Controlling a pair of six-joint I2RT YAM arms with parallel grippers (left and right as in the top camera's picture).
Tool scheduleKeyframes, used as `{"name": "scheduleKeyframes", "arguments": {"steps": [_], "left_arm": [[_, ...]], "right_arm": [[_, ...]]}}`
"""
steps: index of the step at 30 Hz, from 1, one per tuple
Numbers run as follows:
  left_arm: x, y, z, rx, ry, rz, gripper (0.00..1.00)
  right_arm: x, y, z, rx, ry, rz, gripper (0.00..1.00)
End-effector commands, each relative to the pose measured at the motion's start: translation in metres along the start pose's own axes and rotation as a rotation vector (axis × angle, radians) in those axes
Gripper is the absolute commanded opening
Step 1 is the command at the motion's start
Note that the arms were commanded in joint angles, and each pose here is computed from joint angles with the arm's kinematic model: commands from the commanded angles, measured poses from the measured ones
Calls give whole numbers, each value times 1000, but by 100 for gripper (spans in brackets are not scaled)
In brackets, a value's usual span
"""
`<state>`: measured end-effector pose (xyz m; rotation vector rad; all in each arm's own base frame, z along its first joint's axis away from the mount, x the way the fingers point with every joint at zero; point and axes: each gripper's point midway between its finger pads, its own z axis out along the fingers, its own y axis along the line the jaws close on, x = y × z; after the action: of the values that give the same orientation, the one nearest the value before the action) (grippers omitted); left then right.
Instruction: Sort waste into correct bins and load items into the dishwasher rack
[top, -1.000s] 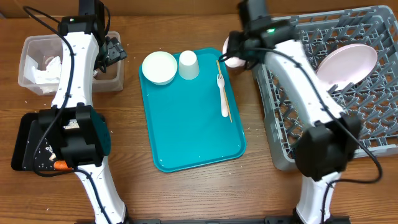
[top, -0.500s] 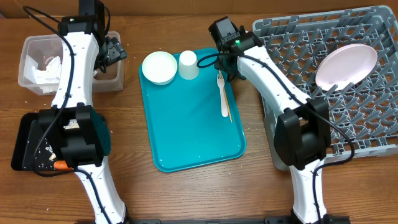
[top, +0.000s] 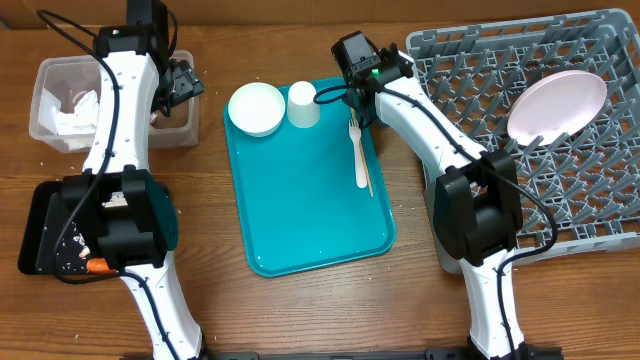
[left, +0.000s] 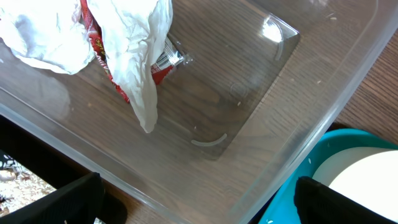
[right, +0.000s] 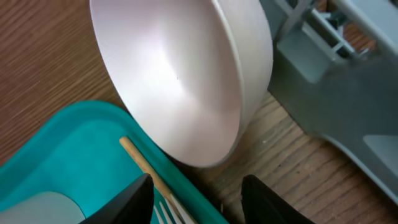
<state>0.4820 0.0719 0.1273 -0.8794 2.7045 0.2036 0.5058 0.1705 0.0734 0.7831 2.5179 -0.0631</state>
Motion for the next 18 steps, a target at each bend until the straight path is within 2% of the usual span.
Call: {"name": "scheduleKeyframes", "arguments": {"steps": [1, 14, 18], "left_arm": [[-6, -2, -8, 17, -22, -31, 100], [-7, -2, -8, 17, -22, -31, 100], [-7, -2, -8, 17, -22, -31, 100]], "right_arm": [[-8, -2, 3, 25, -50, 46, 47], [-4, -6, 19, 60, -62, 87, 48], [-5, -8, 21, 72, -75, 86, 39]]}}
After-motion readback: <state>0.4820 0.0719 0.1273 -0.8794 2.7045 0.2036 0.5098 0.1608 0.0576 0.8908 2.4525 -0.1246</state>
